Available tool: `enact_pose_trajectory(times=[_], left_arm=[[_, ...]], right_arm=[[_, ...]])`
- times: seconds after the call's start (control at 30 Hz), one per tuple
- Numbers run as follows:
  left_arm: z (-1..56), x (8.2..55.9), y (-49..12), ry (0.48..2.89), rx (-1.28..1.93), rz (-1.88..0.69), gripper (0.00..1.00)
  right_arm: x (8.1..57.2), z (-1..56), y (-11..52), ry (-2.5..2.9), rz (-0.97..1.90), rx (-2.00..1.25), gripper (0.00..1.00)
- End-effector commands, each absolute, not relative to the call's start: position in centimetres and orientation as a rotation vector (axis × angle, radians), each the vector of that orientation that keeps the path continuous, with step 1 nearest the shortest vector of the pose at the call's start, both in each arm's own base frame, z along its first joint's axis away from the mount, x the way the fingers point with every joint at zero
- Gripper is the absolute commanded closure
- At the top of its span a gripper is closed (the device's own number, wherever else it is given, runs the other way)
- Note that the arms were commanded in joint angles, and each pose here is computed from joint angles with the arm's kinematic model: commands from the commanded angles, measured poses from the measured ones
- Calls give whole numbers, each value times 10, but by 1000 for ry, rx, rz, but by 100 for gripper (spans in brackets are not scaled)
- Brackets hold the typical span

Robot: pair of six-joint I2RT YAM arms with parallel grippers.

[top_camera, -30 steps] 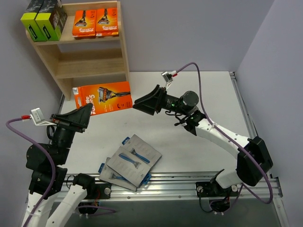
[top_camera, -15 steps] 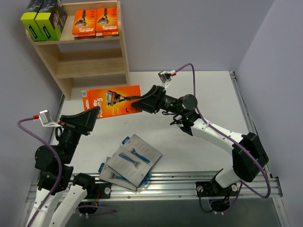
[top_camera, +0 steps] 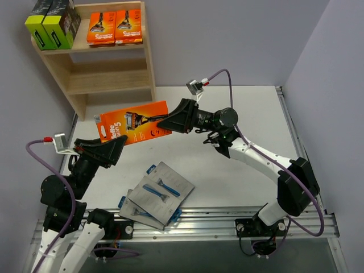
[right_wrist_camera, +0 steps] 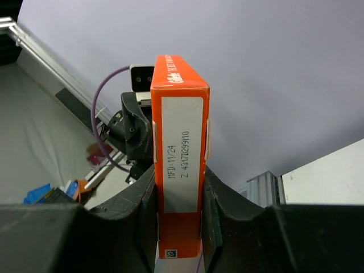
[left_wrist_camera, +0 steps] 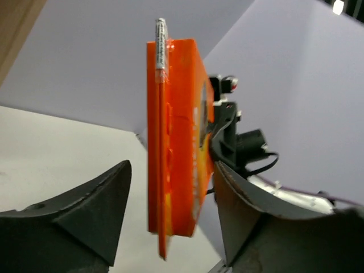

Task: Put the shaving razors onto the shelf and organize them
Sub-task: Pass the shaving razor from the left arm to the right, then pass the shaving razor from the right arm to the left

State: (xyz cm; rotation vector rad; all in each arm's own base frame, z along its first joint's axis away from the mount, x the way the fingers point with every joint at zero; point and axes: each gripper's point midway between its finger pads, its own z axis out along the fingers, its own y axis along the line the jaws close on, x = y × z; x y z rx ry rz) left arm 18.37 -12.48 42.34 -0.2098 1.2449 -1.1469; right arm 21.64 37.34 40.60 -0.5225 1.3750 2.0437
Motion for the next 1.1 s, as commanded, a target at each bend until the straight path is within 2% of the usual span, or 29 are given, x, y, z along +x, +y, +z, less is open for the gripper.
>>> enact_pose_trajectory(times=[0.0,0.03,0.17,0.4,0.53,0.73,1.07], left_arm=[[417,170,-139,1332,-12,-1093,29],[409,172,-142,1375,3,-1083,25],[397,169,-142,1446,63,-1019,22],[406,154,-141,1437,198,-946,21],[402,149,-155,1513,335,-963,21],[392,158,-160,1587,393,-939,20],[365,194,-156,1800,287,-847,20]], right_arm=[[198,436,362,1216,2007,-736,100],[202,434,359,1225,2001,-739,100],[206,427,350,1251,1989,-765,100],[218,402,321,1307,1958,-797,100],[200,394,302,1275,2004,-896,100],[184,388,290,1236,2011,-962,100],[171,382,287,1222,2023,-997,100]])
